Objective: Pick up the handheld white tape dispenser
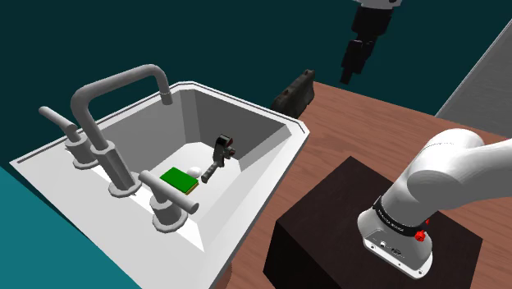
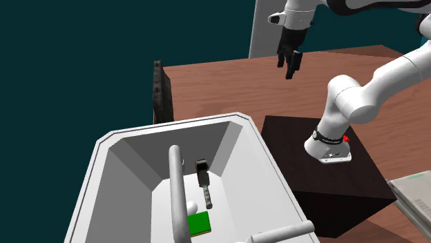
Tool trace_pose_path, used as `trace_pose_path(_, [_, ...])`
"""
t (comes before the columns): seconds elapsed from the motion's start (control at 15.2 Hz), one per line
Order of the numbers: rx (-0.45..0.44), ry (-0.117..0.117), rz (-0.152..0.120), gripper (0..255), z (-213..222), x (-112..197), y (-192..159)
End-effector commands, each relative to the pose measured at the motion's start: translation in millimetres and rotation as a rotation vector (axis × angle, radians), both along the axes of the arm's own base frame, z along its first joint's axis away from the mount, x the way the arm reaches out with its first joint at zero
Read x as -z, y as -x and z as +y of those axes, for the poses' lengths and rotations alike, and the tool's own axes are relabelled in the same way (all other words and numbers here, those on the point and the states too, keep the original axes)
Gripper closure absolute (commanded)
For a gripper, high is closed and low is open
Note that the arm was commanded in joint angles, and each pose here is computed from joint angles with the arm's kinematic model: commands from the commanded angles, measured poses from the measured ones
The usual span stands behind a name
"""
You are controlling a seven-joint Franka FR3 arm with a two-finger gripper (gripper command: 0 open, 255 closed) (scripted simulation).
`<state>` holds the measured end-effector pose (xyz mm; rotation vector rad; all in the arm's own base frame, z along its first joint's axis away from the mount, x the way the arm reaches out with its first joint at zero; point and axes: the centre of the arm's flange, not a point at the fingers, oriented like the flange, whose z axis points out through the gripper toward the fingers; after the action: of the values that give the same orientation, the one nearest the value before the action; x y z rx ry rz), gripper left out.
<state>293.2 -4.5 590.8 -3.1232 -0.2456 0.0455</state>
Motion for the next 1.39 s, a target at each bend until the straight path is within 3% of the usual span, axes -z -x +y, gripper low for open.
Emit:
trace_pose_path(0.0, [0.000,0.000,0.000,0,0.0,0.0,0.0])
trace_pose_path(1.32, [-0.204,-0.003,-0.035,0,110.6,154.4,-177.7])
